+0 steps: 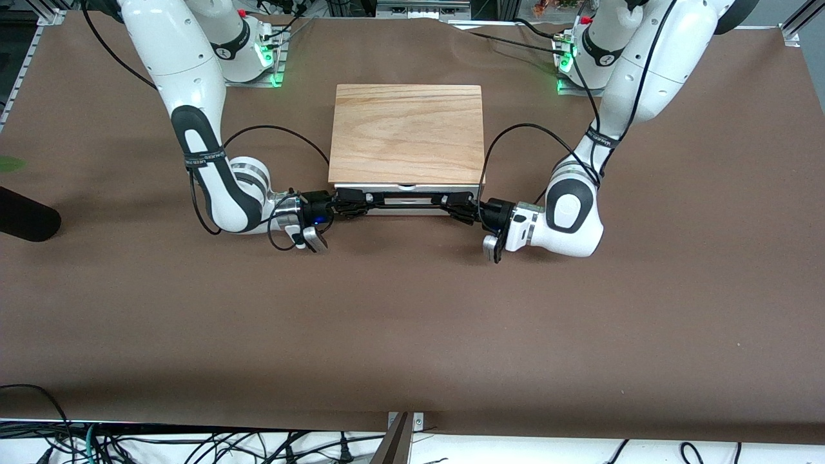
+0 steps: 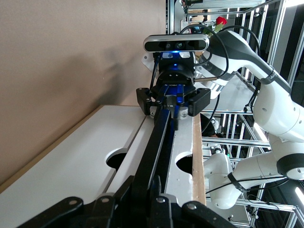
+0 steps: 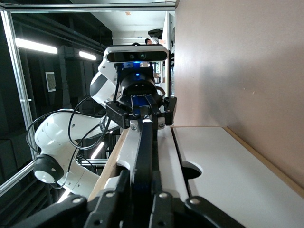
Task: Pull top drawer with both arms simultaneously
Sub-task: 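Close both grippers on the black drawer handle from either end, then pull the drawer handle outward with both grippers together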
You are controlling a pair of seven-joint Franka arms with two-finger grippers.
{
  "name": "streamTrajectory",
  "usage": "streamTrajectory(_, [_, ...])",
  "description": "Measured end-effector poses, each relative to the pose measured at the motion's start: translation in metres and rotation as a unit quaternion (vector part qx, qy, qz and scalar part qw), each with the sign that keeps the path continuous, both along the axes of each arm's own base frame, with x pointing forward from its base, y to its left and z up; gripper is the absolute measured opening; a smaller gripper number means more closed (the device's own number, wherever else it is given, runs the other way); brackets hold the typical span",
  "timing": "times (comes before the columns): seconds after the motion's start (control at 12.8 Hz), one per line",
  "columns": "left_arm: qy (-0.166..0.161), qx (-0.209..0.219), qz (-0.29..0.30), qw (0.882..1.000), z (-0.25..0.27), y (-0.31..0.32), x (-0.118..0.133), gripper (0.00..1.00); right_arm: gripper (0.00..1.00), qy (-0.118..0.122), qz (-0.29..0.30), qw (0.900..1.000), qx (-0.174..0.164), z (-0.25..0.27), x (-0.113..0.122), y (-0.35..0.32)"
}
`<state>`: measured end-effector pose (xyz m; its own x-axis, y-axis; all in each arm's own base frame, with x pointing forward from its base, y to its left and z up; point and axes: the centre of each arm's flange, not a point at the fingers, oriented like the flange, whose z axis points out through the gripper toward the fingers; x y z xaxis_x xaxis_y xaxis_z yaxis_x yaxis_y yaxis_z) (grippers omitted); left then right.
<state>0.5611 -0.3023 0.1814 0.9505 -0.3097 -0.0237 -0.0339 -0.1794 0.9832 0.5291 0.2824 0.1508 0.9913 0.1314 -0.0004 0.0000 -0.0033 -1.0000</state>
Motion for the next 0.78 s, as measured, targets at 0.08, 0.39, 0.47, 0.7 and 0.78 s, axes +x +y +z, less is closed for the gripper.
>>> streamTrajectory(0.08, [0.001, 0.000, 0.000, 1.000, -0.001, 0.000, 0.000, 0.17, 0.18, -0.003, 0.000, 1.000, 0.001, -0.001, 0.000, 0.000])
streamTrajectory(0.39, [0.000, 0.000, 0.000, 1.000, 0.000, 0.000, 0.000, 0.17, 0.18, -0.005, -0.001, 1.000, 0.002, -0.001, 0.000, 0.000])
streamTrajectory(0.47, [0.000, 0.000, 0.000, 1.000, 0.000, 0.000, 0.000, 0.17, 0.18, -0.006, -0.001, 1.000, 0.003, -0.001, 0.000, 0.000])
streamTrajectory(0.7, [-0.005, 0.002, 0.004, 1.000, 0.001, 0.002, 0.004, 0.17, 0.18, -0.012, -0.001, 1.000, 0.004, -0.001, 0.007, 0.002])
streamTrajectory(0.78, [-0.007, 0.003, 0.006, 1.000, 0.003, 0.002, 0.006, 0.17, 0.18, -0.013, -0.001, 1.000, 0.005, -0.001, 0.010, 0.002])
